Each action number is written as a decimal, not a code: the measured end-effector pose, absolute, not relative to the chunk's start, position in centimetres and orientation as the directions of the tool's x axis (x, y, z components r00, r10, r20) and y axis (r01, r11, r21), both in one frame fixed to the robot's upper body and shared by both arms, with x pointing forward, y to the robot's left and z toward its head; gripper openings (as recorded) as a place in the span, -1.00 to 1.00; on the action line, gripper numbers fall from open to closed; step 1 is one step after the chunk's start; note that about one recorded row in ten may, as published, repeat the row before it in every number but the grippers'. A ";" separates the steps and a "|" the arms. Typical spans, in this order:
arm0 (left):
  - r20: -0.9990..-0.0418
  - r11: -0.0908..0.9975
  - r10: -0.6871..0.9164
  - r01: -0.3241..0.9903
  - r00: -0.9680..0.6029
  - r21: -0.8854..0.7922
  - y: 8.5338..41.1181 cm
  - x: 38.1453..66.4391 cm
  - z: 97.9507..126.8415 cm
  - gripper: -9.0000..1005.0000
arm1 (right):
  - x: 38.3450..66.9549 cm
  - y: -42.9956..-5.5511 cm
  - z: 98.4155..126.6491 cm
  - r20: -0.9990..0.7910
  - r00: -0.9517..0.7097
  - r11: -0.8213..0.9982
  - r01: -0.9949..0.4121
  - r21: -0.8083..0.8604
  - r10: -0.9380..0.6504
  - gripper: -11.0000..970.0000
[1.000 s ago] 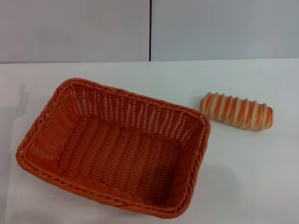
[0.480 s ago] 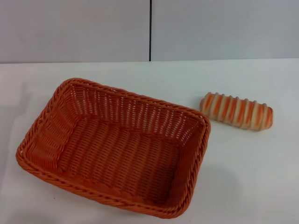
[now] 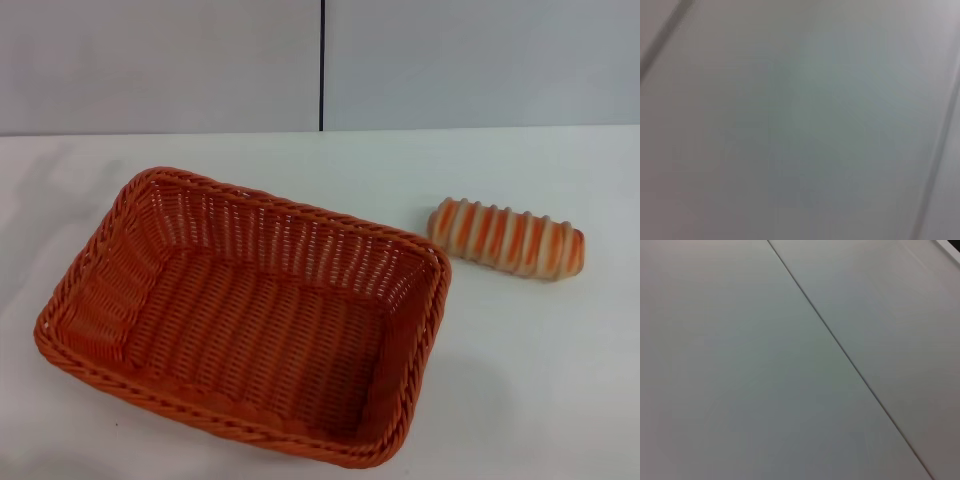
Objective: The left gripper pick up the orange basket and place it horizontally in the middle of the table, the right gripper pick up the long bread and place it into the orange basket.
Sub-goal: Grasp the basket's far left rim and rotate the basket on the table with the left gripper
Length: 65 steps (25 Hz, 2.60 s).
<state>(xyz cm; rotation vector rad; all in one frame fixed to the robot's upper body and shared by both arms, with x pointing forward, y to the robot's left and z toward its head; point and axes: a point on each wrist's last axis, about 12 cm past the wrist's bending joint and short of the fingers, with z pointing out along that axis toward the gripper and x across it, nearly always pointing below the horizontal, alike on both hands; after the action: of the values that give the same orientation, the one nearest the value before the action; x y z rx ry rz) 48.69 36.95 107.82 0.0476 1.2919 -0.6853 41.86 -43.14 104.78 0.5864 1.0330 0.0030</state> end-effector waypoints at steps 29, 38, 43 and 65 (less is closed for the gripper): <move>-0.692 0.740 0.363 0.645 -0.624 -0.194 32.0 57.2 118.7 0.71 | 41.1 -43.6 104.1 -0.815 0.500 0.825 0.298 0.480 0.294 0.52; -0.640 0.736 0.417 0.653 -0.646 -0.180 30.0 58.4 116.8 0.71 | 41.0 -43.7 104.0 -0.811 0.503 0.818 0.303 0.489 0.298 0.52; -0.611 0.734 0.438 0.655 -0.659 -0.180 29.4 58.6 115.7 0.71 | 40.8 -43.7 103.9 -0.812 0.502 0.816 0.307 0.489 0.298 0.52; -0.586 0.711 0.498 0.688 -0.640 -0.147 28.0 59.0 115.3 -0.19 | 40.8 -43.7 103.9 -0.809 0.505 0.813 0.307 0.494 0.301 0.51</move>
<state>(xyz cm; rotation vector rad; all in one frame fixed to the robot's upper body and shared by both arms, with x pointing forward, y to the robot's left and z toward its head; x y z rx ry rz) 58.99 28.04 115.34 0.9045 2.4007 -0.4910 40.81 -43.65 103.91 0.6525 1.0628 -0.0044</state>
